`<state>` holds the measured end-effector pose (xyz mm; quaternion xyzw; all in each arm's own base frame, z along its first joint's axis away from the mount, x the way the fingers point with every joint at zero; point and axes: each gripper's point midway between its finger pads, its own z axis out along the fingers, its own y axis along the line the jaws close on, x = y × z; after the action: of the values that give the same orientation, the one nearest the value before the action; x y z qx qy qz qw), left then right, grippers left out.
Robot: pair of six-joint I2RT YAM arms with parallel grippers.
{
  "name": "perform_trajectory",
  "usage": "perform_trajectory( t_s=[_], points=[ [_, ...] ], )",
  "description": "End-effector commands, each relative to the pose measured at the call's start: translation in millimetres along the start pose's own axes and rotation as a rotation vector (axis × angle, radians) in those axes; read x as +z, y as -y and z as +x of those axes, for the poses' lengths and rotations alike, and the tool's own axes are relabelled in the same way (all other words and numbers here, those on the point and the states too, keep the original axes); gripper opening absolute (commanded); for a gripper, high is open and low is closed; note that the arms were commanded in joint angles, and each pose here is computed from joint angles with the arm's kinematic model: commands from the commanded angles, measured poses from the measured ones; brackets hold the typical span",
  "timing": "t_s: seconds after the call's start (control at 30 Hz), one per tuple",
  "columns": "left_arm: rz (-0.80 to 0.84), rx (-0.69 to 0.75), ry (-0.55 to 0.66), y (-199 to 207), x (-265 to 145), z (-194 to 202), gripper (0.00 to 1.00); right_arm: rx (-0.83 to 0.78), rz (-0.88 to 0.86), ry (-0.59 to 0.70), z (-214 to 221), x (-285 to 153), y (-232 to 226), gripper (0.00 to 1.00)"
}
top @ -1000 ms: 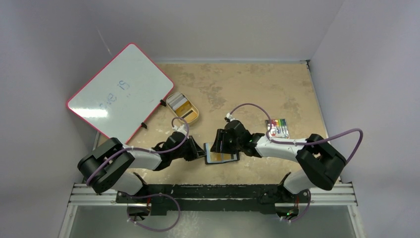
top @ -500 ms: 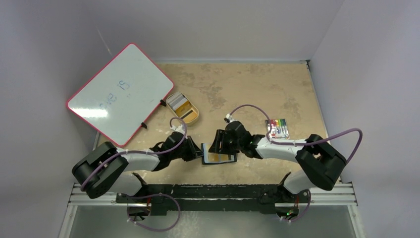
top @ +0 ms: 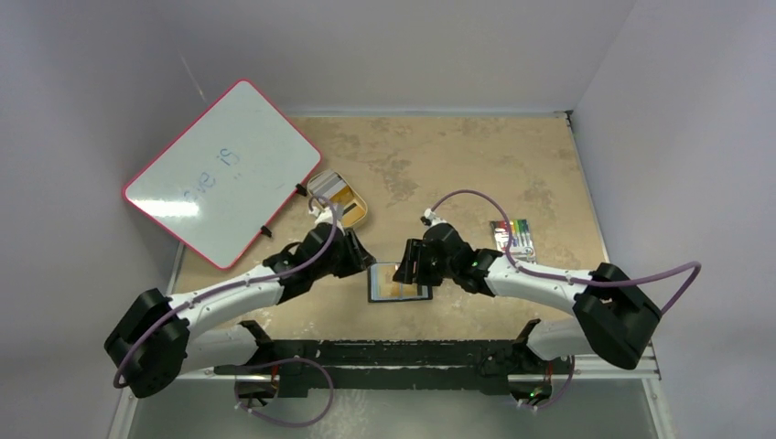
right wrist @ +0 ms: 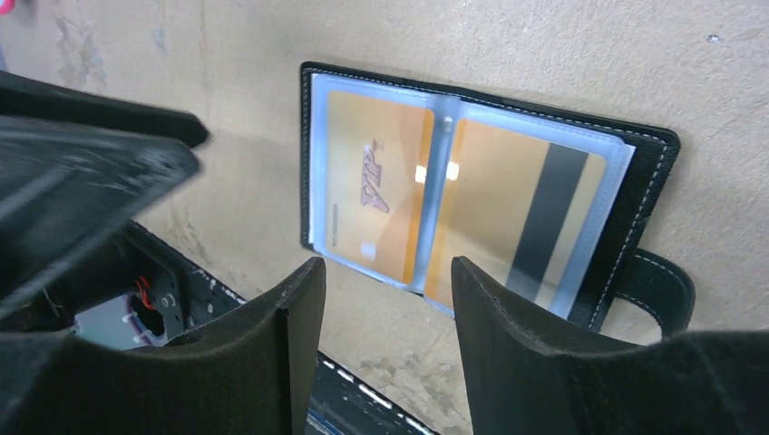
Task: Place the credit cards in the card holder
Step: Insert the credit card into the card holder, then pick up the credit card from the storage box.
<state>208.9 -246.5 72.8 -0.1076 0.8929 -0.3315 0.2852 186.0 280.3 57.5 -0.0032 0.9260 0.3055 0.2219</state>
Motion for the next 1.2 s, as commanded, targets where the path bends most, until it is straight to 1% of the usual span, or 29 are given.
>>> perform_trajectory(
  t_s=[0.0,0.17,0.27,0.37,0.5,0.53,0.77,0.97,1.17],
  points=[
    [-0.13,0.179,0.103,5.8,-16.5,-43.0,0.38,-0.034,0.018,0.037,-9.3,-2.2,-0.7,0.55],
    [-0.27,0.34,0.147,4.7,-30.3,-82.3,0.46,-0.058,0.021,0.059,-13.5,-5.0,0.3,0.53],
    [-0.342,0.413,0.169,3.9,-38.4,-113.8,0.48,-0.065,0.012,0.074,-16.5,-8.9,-1.7,0.54],
    [-0.44,0.481,0.184,-6.4,-44.8,-144.9,0.5,-0.064,0.002,0.091,-19.0,-12.0,-3.2,0.55],
    [-0.55,0.57,0.162,-23.1,-41.5,-176.6,0.52,-0.071,-0.029,0.101,-19.1,-14.2,-6.9,0.55],
    [-0.56,0.603,0.157,-21.6,-39.8,-183.4,0.52,-0.073,-0.035,0.102,-19.2,-15.0,-8.1,0.55],
    [-0.665,0.769,0.077,-36.6,-6.5,-204.3,0.54,-0.103,-0.063,0.126,-26.5,-22.8,-16.9,0.55],
    [-0.7,0.882,0.059,-32.9,20.8,-228.5,0.57,-0.097,-0.082,0.123,-25.0,-24.8,-19.5,0.55],
    [-0.781,0.941,-0.01,-51.5,42.3,-236.5,0.59,-0.097,-0.071,0.136,-29.7,-27.2,-21.1,0.56]
  ],
)
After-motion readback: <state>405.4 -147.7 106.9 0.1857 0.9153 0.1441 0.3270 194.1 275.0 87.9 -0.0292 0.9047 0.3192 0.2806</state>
